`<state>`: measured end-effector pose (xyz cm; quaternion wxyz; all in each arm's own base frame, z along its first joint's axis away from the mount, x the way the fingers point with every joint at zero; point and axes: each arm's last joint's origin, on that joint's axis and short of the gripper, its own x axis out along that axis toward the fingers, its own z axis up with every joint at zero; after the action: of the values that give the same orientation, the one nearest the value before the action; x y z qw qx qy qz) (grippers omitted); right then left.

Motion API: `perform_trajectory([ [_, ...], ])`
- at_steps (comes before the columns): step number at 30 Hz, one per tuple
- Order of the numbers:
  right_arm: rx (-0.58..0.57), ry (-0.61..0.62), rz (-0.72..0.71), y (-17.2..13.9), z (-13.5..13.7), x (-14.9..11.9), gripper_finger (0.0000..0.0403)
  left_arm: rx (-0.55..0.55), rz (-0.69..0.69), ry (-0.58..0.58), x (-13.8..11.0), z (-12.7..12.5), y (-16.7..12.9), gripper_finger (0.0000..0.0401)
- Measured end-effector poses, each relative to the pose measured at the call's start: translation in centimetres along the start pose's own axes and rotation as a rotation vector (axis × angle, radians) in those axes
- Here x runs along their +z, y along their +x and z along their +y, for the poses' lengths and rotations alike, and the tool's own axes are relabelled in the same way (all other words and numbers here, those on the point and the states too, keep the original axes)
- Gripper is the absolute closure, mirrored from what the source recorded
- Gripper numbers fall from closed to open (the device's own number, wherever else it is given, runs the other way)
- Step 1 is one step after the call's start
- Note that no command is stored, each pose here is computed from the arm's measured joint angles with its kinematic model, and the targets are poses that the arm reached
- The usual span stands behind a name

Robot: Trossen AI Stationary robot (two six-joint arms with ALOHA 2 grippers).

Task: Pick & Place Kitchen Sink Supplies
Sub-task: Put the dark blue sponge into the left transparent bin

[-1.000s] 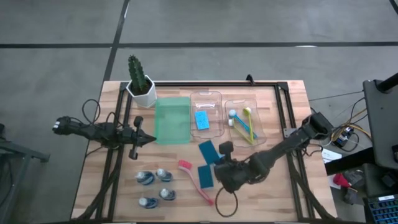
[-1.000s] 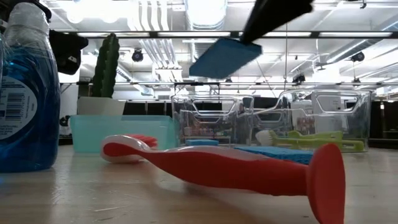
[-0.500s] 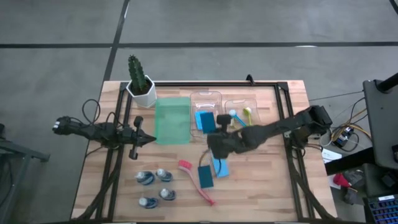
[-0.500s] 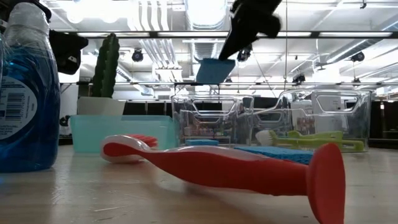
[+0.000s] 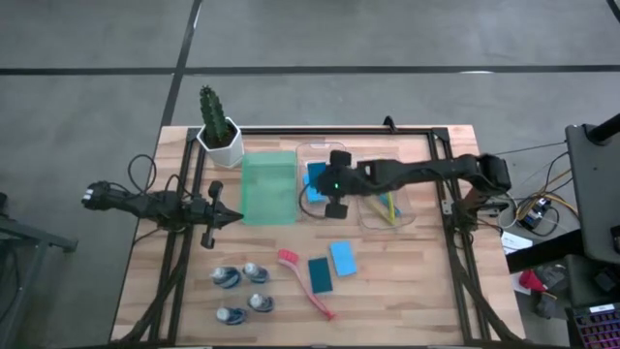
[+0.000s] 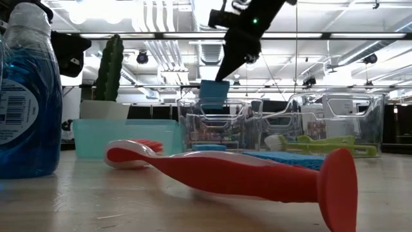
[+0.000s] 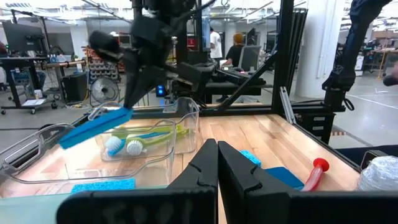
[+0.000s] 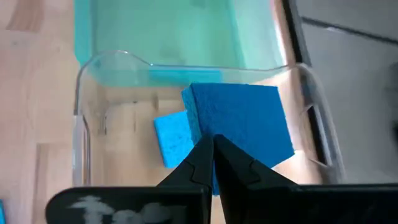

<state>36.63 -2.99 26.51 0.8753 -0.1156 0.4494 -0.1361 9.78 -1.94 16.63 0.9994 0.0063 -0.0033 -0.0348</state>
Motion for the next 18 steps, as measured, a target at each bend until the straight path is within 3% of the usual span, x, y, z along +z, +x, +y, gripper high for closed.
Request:
perform_trajectory([
  [6,-0.023,0.050,0.052,2.5,-1.6,-0.7,0.0394,0.000,0.000,0.000,0.0,0.0,0.0,0.0398],
  [18,0.030,0.027,0.153,6.6,-0.8,-2.0,0.0394,0.000,0.000,0.000,0.0,0.0,0.0,0.0398],
])
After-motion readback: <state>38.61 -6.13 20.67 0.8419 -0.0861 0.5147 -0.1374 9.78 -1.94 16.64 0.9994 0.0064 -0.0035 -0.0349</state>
